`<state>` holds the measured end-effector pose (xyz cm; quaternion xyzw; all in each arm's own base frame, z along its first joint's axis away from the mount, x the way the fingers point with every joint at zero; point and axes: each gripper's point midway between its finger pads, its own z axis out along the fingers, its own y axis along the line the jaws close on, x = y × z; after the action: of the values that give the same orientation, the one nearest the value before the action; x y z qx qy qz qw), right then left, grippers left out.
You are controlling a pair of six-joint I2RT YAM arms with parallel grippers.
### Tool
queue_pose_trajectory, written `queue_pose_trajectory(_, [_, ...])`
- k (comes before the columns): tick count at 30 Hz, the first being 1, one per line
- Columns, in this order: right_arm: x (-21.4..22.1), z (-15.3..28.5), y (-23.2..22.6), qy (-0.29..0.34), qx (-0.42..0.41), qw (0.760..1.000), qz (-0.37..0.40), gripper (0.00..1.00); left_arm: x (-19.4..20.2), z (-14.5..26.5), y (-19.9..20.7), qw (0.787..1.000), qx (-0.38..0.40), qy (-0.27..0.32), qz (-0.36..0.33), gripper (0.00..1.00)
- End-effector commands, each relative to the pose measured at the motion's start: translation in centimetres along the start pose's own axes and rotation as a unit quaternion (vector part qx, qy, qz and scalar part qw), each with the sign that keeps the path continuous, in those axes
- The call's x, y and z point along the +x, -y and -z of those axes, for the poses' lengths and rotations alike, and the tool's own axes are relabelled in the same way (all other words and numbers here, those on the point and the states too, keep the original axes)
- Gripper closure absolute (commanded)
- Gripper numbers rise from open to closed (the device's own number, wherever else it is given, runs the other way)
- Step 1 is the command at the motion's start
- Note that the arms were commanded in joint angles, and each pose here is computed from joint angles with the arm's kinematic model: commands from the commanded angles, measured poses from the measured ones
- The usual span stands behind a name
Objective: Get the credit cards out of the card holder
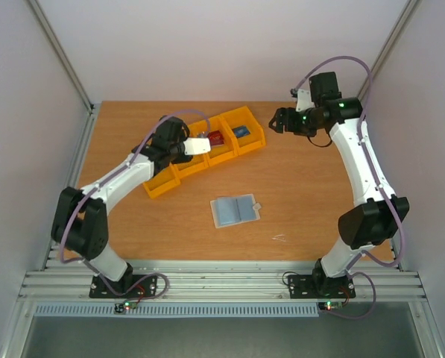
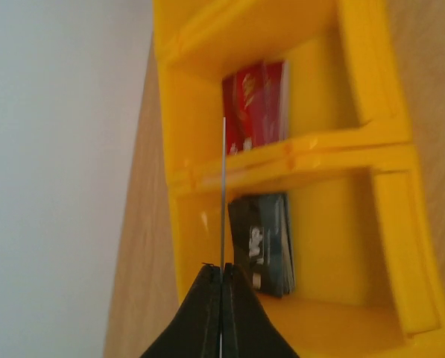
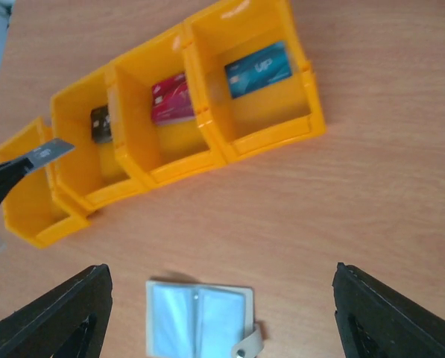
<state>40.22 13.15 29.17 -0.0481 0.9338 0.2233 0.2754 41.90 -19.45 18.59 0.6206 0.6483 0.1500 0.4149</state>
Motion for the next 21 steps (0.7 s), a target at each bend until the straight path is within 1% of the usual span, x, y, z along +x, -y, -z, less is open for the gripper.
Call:
queue_pose_trajectory(1, [-1.8,-0.1,2.1,0.026,0.002,1.000,-0.014,0.19,4.0,-1.4,-2.5,0.991,-0.013,-0.096,0.089,1.00])
queue_pose_trajectory(4, [-2.1,-0.3,2.9,0.027,-0.001,0.999,-0.024,0.19,5.3,-2.8,-3.3,0.985,-0.005,-0.126,0.117,1.00])
queue_pose_trajectory(10, [-2.3,-1.0,4.3,0.021,-0.002,0.999,-0.042,0.18,6.1,-4.7,-3.1,0.976,0.010,-0.153,0.156,1.00])
queue_pose_trajectory(14, [-2.5,-1.5,4.7,0.019,-0.007,0.998,-0.051,0.19,6.9,-6.1,-3.7,0.972,-0.006,-0.176,0.156,1.00])
queue_pose_trajectory(17, [-2.8,-1.8,4.7,0.018,-0.013,0.998,-0.055,0.19,6.7,-6.5,-4.1,0.972,-0.005,-0.178,0.156,1.00])
queue_pose_trajectory(21, [-2.8,-1.8,4.8,0.017,-0.014,0.998,-0.057,0.19,7.3,-7.2,-2.7,0.970,0.016,-0.191,0.148,1.00])
